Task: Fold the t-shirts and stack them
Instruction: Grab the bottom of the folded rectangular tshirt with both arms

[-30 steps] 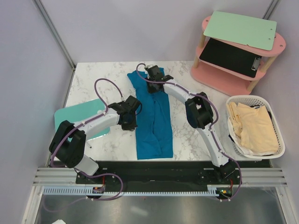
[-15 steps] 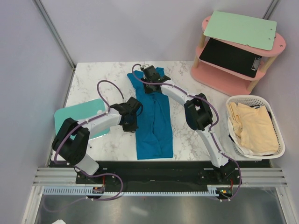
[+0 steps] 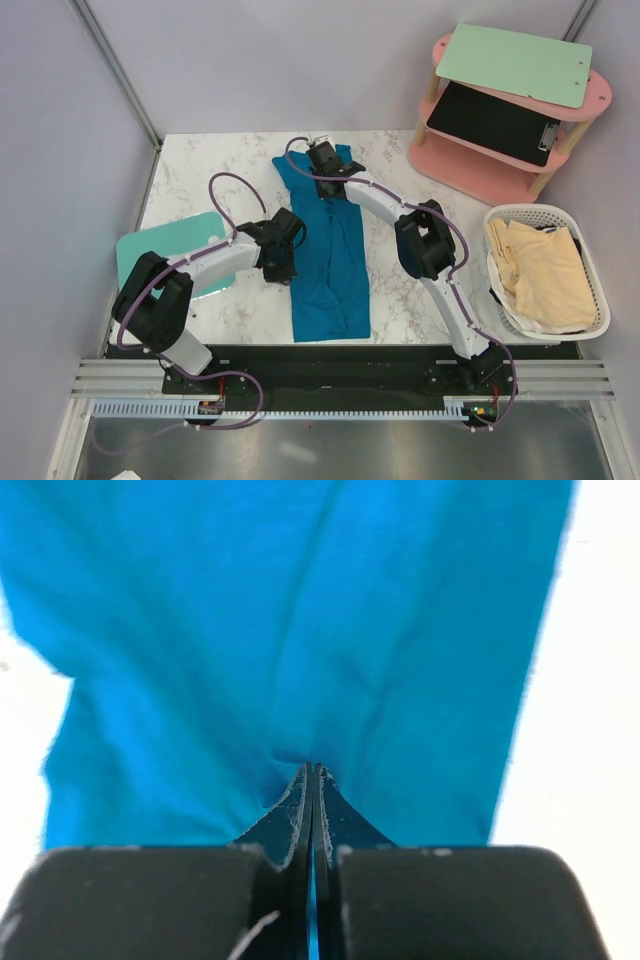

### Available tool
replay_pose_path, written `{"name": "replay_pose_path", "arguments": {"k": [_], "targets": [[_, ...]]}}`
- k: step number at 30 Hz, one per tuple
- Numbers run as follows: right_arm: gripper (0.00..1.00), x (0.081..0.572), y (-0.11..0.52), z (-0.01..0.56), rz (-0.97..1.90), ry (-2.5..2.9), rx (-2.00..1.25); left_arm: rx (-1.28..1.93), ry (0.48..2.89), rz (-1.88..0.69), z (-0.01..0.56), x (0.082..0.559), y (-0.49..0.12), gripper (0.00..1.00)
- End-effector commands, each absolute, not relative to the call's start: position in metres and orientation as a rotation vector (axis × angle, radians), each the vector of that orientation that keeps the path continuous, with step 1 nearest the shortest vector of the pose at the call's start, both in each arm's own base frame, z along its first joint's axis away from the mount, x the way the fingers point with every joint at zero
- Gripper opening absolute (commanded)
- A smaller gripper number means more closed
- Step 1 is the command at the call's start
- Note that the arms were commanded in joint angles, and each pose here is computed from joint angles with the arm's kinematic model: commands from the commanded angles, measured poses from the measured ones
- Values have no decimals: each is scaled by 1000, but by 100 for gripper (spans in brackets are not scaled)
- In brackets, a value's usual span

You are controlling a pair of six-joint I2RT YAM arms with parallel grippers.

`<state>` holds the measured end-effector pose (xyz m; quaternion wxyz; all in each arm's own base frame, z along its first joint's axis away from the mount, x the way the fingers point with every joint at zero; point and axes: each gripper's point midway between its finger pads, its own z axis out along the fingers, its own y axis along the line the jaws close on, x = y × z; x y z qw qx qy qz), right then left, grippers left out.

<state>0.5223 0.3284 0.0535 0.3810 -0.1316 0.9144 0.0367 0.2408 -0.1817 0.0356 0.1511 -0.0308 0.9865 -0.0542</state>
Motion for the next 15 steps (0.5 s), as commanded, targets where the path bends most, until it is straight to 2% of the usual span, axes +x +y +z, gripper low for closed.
{"name": "replay_pose_path", "arguments": {"k": [1, 9, 15], "targets": [[0, 532, 298, 86, -101, 2261, -289, -76, 2813, -177, 36, 244, -184, 2], [0, 531, 263, 74, -301, 2276, -251, -66, 2792, -156, 42, 246, -180, 2], [0, 525, 283, 95, -82, 2239, -283, -69, 2749, -149, 58, 248, -175, 2]]}}
